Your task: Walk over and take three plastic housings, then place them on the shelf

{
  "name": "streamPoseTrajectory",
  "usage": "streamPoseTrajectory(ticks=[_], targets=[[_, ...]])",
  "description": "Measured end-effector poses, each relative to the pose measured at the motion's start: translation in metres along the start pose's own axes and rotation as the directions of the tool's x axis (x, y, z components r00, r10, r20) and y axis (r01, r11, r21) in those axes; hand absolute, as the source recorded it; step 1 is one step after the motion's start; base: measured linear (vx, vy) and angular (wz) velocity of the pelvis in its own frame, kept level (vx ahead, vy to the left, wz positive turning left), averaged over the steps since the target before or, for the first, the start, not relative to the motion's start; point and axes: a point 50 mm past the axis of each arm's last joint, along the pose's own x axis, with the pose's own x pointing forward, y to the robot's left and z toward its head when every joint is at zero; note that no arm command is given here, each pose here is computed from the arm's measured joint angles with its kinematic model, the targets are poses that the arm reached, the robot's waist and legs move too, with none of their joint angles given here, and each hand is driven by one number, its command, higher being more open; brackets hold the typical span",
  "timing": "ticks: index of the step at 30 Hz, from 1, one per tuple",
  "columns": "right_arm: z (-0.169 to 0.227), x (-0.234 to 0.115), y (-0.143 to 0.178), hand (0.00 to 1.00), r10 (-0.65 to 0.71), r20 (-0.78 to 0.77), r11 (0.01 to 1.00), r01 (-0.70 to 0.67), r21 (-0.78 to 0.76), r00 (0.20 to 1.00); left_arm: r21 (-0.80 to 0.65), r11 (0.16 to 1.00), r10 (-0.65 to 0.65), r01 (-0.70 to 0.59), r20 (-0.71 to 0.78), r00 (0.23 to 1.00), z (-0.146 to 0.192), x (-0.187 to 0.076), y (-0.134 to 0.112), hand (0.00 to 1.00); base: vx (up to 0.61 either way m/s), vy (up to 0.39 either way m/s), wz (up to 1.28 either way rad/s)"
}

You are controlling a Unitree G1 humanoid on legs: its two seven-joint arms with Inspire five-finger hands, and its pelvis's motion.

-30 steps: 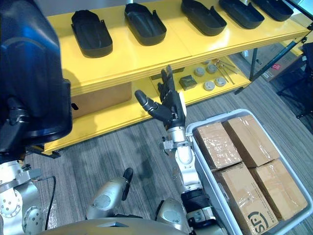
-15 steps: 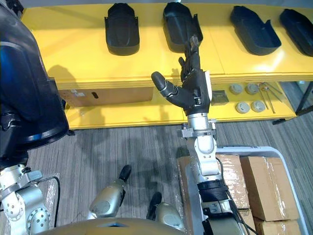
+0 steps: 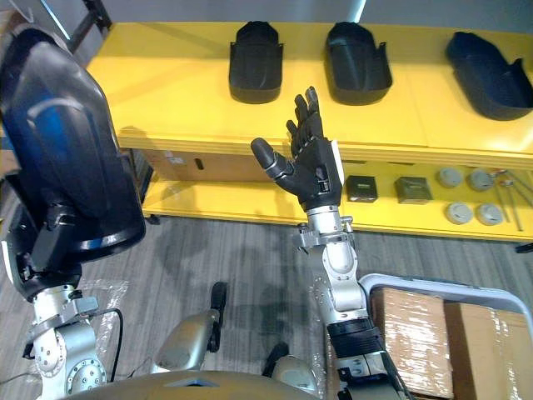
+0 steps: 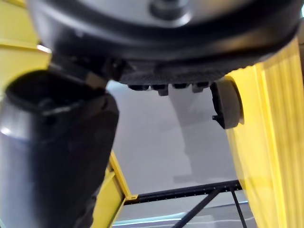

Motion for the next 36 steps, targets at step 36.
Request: streamPoseTrajectory(ticks=[36], targets=[[-0.001, -0.105, -0.070, 1.00, -0.660, -0.007, 0.726, 0.634, -0.266, 0.752, -0.022, 0.999, -0.049, 0.048, -0.032, 0.998, -0.012, 0.015, -0.035, 0.00, -0.01, 0.128, -0.08]])
